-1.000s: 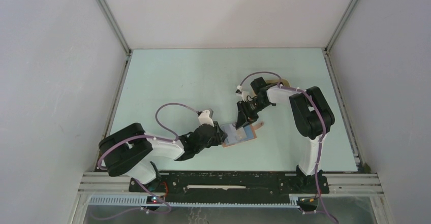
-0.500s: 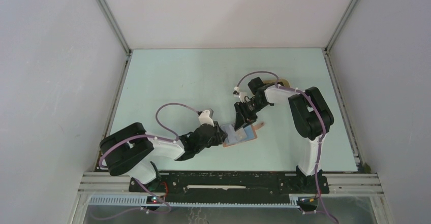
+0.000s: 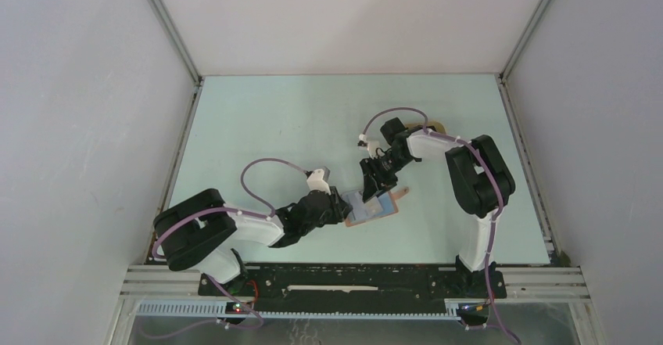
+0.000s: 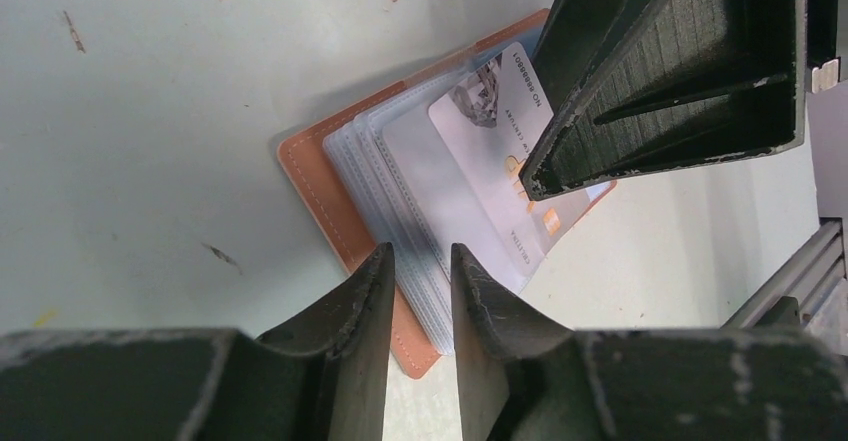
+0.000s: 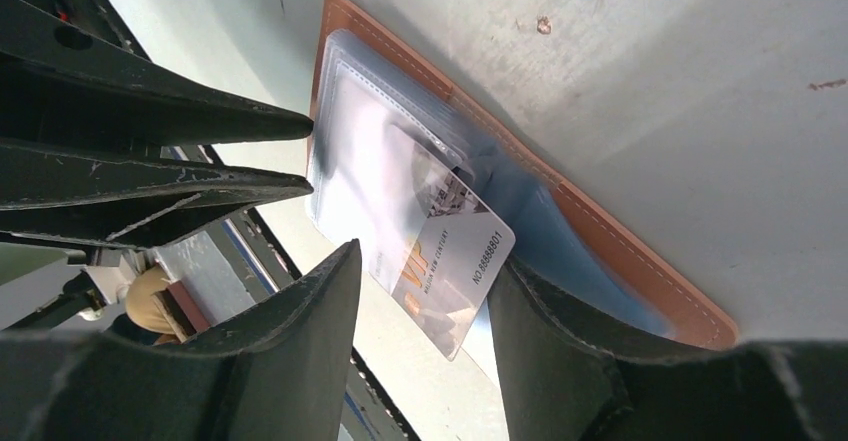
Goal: Put the credit cards into the card holder
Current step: Insert the credit card into the card holder.
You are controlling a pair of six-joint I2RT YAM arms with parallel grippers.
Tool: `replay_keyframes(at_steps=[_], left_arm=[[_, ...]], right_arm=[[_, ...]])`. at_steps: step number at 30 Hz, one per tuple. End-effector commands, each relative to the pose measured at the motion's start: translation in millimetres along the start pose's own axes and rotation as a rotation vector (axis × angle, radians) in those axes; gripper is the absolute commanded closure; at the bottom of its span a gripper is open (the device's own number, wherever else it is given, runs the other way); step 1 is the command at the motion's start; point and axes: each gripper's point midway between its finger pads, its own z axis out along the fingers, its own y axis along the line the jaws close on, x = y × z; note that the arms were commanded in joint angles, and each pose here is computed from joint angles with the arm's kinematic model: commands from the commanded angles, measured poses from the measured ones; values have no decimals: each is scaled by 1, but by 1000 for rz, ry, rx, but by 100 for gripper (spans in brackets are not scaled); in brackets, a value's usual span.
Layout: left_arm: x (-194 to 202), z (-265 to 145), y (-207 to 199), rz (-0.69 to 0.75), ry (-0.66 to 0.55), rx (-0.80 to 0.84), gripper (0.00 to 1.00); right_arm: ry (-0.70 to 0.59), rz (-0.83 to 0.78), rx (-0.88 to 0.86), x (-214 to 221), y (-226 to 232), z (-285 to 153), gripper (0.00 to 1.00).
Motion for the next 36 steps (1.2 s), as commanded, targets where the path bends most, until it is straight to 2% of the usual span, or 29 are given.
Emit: replay_keyframes(at_steps=[1, 21, 36], left_arm=[[-2, 1, -9, -6, -11, 44, 68], [5, 2, -12, -15, 8, 76, 68], [8, 6, -14, 0, 29, 81, 69]], right_arm=[[-26, -86, 98, -9, -4, -14, 41], [8, -31, 52, 2, -5, -16, 41], [54, -55, -50, 10, 24, -1, 47]])
